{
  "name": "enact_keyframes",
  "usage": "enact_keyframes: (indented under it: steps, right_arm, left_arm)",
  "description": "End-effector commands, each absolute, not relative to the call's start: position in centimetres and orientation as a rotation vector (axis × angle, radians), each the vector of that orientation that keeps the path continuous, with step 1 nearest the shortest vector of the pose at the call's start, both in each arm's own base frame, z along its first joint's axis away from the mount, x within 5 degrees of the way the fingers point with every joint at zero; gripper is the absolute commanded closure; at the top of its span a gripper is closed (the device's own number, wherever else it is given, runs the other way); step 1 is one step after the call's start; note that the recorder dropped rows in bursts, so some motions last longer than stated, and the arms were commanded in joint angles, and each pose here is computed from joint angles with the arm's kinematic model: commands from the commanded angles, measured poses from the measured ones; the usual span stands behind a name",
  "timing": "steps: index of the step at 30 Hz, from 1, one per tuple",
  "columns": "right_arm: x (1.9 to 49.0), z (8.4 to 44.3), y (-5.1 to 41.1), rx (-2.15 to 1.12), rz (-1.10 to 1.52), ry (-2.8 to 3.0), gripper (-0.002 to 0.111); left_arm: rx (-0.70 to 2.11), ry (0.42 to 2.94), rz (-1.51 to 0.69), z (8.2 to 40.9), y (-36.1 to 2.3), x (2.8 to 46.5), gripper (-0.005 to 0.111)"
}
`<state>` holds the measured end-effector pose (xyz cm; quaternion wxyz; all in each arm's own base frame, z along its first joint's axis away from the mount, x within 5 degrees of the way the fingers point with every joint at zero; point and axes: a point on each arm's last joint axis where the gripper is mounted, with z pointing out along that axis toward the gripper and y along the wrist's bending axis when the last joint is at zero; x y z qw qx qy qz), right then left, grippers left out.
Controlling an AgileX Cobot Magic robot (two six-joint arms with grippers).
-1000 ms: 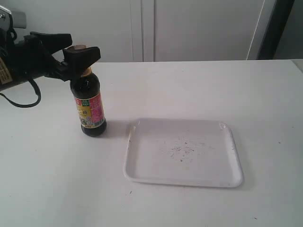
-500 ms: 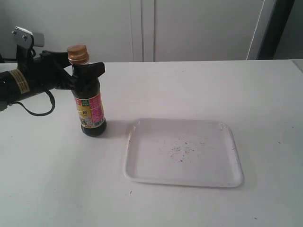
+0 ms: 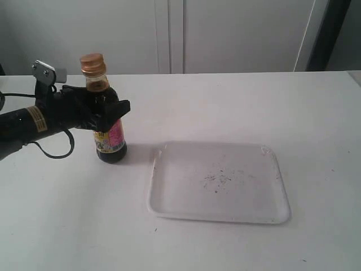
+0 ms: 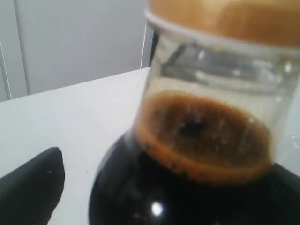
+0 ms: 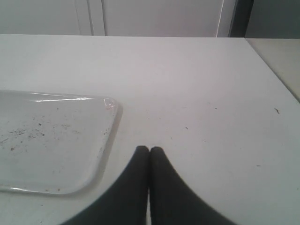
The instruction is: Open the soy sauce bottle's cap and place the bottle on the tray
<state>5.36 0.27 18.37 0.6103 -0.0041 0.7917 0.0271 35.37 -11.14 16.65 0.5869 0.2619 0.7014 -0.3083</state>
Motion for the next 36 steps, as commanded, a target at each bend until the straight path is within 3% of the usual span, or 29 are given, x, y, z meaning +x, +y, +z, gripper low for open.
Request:
enact_keyframes:
  steps: [1,5,9,12,18,36]
  right_arm:
    - [5.4,18.3,0.2,-0.015,0.055,1.823,0.108]
    - [5.4,18.3,0.2,0.001,0.067,1.824,0.108]
    - [5.4,18.3,0.2,0.004,0.070,1.824,0.108]
    - [5.4,18.3,0.2,0.004,0.070,1.824,0.108]
    - [5.4,18.3,0.2,0.004,0.070,1.824,0.108]
    - [5.4,18.6,0.2,-0.018,0.048,1.783,0.108]
  left_arm:
    - [0.622,1.639,-0.727,15.6,-11.3,35.6,0.002]
    - [0.638,1.657,-0.717,14.5,-11.3,35.6,0.005]
    - [0.669,1.663,-0.710,13.9,-11.4,35.5,0.021]
    - [0.668,1.672,-0.712,13.5,-11.4,35.6,0.043]
    - [0.678,1.695,-0.715,12.5,-11.4,35.5,0.107]
    - [0.811,1.654,-0.679,12.3,-11.7,35.1,0.106]
